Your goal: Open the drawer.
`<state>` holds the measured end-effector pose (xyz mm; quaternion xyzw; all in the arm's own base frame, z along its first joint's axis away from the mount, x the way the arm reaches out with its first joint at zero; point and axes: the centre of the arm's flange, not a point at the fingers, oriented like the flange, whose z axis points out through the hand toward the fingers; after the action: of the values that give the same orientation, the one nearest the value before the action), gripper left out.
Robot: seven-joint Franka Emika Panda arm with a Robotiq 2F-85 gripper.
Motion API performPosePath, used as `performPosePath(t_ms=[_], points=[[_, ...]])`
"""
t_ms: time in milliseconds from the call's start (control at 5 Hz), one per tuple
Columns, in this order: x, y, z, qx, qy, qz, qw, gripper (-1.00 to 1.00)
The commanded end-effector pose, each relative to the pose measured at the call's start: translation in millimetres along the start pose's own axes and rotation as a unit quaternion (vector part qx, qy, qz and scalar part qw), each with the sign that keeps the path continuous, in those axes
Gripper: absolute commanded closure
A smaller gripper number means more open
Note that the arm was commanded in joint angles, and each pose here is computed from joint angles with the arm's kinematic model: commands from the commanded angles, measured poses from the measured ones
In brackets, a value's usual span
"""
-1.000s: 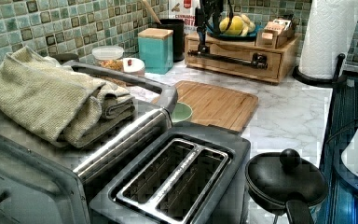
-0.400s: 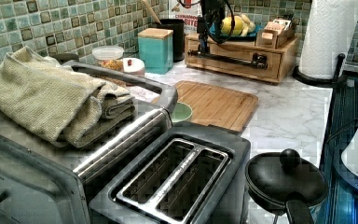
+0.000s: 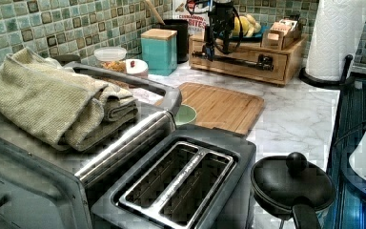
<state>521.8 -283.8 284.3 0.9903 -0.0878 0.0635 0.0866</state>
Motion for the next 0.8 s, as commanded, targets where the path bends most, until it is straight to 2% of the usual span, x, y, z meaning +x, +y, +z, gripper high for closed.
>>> performPosePath(t_ms=[200, 600, 800], points=[[-38, -1, 43, 0.024, -0.032, -0.004, 0.999, -1.00], [-30, -28, 51, 0.033, -0.041, -0.007, 0.999, -1.00], [-24, -24, 55, 0.029, -0.056, -0.036, 0.997, -1.00]])
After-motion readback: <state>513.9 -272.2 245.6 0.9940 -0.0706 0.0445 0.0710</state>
